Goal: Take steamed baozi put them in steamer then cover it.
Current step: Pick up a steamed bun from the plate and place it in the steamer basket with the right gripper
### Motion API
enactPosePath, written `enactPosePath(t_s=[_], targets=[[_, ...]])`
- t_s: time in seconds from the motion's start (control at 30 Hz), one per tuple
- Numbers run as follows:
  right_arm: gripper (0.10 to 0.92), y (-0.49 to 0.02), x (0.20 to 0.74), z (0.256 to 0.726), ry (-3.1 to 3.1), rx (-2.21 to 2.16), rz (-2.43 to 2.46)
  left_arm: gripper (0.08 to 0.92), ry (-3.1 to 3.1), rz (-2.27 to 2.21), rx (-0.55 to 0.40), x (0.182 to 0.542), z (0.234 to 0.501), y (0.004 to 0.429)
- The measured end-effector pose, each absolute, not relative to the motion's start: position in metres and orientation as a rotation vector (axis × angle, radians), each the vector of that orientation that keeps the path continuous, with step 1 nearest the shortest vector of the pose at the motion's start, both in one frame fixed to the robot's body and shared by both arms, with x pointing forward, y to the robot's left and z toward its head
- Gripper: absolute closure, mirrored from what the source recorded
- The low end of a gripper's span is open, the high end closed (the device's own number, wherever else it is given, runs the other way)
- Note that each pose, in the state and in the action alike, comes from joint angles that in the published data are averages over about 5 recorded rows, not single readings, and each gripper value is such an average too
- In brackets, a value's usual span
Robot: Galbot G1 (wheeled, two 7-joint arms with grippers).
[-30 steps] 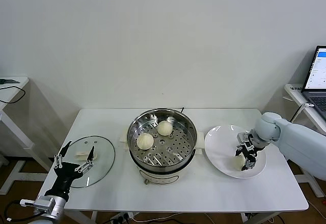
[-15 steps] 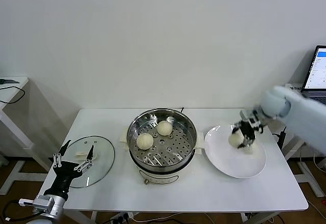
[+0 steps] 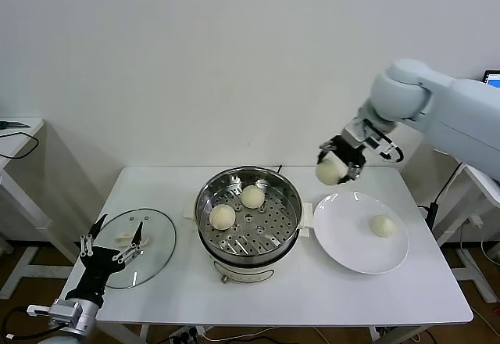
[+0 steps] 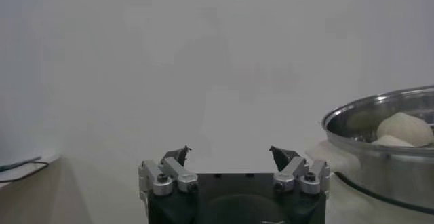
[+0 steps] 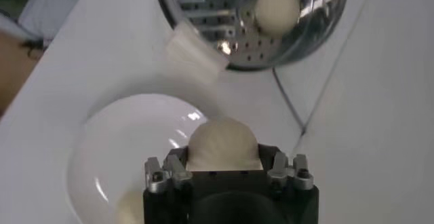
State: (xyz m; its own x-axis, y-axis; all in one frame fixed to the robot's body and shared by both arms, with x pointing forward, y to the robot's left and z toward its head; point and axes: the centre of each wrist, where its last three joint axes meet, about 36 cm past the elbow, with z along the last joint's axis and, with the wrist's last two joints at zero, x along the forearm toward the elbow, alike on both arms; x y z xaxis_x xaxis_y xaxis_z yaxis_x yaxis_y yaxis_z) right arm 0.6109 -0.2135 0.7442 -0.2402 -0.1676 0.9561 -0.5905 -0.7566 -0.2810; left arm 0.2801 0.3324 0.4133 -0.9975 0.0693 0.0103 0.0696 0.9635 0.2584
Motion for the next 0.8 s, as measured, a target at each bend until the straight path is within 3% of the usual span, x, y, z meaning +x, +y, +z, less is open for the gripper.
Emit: enactPosePath(t_s=[0.33, 0.8], targets=[[0.327, -0.129, 0.589, 0.734, -0.507, 1.901, 2.318, 0.177, -3.115, -0.413, -0.088, 0.28, 0.415, 0.34], [0.327, -0.067, 0.569, 0.688, -0.235, 2.107, 2.371, 0.177, -3.104, -0.416, -0.069, 0.282, 0.411, 0.348]])
